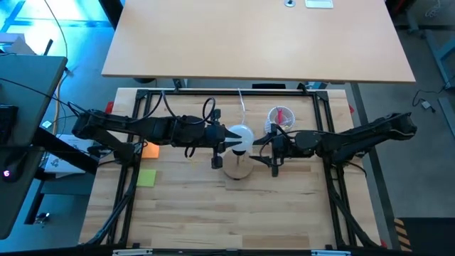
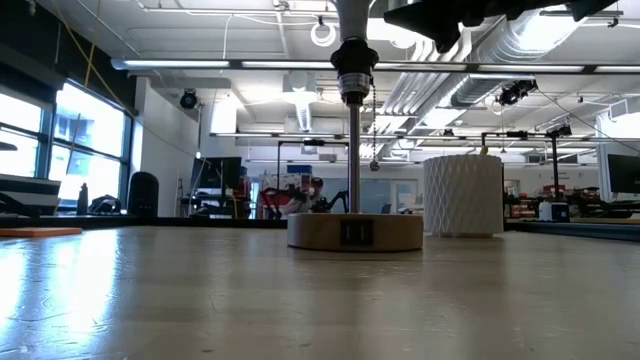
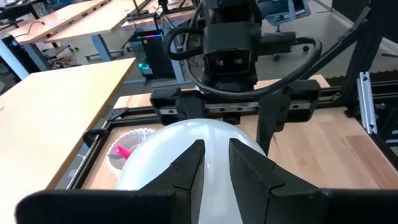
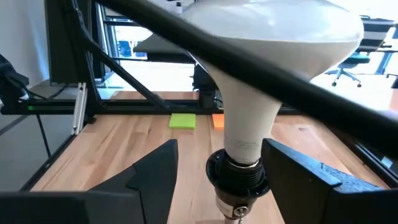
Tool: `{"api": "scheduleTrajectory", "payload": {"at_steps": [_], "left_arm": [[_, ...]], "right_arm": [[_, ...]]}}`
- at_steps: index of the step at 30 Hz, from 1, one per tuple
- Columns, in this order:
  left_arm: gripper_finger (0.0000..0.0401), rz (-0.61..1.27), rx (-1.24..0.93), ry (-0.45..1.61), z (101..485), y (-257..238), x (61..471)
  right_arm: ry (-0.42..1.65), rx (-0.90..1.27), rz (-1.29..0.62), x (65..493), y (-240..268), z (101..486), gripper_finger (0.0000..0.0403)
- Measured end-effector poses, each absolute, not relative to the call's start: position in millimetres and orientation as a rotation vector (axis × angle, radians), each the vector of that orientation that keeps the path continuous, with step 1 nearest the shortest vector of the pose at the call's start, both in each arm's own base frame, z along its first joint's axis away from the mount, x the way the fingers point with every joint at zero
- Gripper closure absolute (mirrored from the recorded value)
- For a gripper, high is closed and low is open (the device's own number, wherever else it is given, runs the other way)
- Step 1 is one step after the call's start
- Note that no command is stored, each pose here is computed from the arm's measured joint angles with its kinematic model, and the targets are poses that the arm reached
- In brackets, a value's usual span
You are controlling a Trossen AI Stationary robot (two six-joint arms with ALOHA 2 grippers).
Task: Screw lightbulb
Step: Insert the light bulb into the brown lamp
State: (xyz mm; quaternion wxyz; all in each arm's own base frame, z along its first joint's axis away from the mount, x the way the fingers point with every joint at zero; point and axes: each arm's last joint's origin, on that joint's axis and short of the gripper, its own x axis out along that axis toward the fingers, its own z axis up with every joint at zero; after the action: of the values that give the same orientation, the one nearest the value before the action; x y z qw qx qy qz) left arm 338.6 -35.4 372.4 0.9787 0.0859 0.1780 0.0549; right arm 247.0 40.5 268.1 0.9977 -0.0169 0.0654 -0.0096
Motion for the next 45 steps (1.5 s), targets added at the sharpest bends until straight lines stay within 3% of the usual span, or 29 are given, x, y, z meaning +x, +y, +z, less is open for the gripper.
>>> {"api": "scheduleTrajectory", "payload": {"at_steps": [45], "left_arm": [[0.0335, 0.194, 0.211, 0.287, 384, -44, 333]], "right_arm": [[0.133, -0.038, -0.078, 247, 38, 268, 0.0177]]}}
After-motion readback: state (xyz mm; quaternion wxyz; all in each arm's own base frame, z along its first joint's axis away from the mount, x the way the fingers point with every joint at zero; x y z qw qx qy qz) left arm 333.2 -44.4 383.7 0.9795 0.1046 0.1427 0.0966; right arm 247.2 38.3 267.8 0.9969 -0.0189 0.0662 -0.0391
